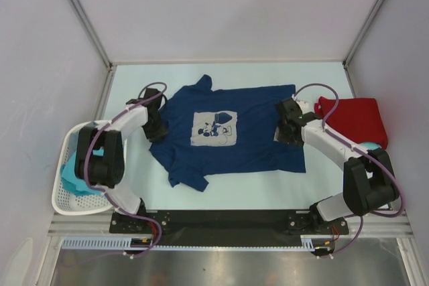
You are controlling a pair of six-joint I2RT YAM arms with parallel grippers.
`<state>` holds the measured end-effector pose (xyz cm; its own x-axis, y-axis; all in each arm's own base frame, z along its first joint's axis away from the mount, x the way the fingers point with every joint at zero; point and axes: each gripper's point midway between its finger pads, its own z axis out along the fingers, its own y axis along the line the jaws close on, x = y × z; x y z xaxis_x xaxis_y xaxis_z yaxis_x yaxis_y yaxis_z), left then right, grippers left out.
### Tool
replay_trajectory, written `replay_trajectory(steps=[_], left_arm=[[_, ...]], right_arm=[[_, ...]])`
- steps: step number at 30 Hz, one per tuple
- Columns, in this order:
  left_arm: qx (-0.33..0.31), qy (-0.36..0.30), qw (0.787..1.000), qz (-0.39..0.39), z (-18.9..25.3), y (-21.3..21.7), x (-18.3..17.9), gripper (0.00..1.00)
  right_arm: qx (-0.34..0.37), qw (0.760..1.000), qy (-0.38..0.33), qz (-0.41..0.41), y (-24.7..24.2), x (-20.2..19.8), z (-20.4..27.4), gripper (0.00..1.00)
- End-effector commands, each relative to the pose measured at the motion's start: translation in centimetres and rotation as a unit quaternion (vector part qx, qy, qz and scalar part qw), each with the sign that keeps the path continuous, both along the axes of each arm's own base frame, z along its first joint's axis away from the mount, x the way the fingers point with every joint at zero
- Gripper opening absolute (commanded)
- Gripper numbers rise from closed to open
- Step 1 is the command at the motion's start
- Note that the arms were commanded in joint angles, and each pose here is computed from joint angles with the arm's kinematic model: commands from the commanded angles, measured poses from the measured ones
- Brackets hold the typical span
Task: Fold and stack the t-shirts
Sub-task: Flatten out the tshirt
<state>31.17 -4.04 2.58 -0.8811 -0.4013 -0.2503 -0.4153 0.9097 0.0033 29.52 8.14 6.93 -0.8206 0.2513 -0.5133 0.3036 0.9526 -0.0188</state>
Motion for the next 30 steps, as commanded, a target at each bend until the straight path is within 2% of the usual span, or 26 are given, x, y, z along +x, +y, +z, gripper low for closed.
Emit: replay_trajectory(steps=[1, 3, 5, 7, 10, 15, 19, 27, 30], left_arm=[[0.017, -0.127, 0.991, -0.047, 8.5, -2.4, 0.6, 0.27], [0.007, -0.186, 0.980, -0.073, 12.8, -4.5, 0.0, 0.32], [-0.002, -0.207, 0.973, -0.100, 14.7, -6.4, -1.2, 0.42], [-0.016, -0.228, 0.967, -0.116, 16.4, -7.4, -2.5, 0.44], [-0.029, -0.212, 0.967, -0.136, 15.6, -8.4, -5.3, 0.43], [-0.036, -0.164, 0.973, -0.160, 11.7, -8.8, -10.0, 0.43], [-0.042, -0.169, 0.965, -0.198, 11.2, -9.7, -12.7, 0.43], [-0.024, -0.159, 0.960, -0.230, 9.8, -10.6, -15.0, 0.46], [-0.013, -0.135, 0.963, -0.233, 8.6, -11.0, -15.1, 0.45]], right_arm=[[0.011, 0.999, -0.040, 0.014, 1.1, 0.4, 2.6, 0.63], [0.008, 0.999, -0.043, 0.020, 1.5, 0.3, 3.1, 0.63], [0.007, 0.999, -0.048, 0.022, 1.8, 0.3, 3.7, 0.64], [0.006, 0.998, -0.045, 0.031, 2.4, -0.2, 3.8, 0.64], [0.003, 0.999, -0.038, 0.039, 3.1, -1.1, 3.4, 0.63], [-0.001, 0.999, -0.023, 0.044, 3.6, -2.0, 2.0, 0.63], [-0.015, 0.998, -0.016, 0.055, 3.8, -2.3, 1.6, 0.63], [-0.024, 0.998, 0.000, 0.064, 3.3, -5.0, 0.8, 0.63], [-0.017, 0.998, 0.004, 0.065, 3.8, -5.8, 0.4, 0.63]])
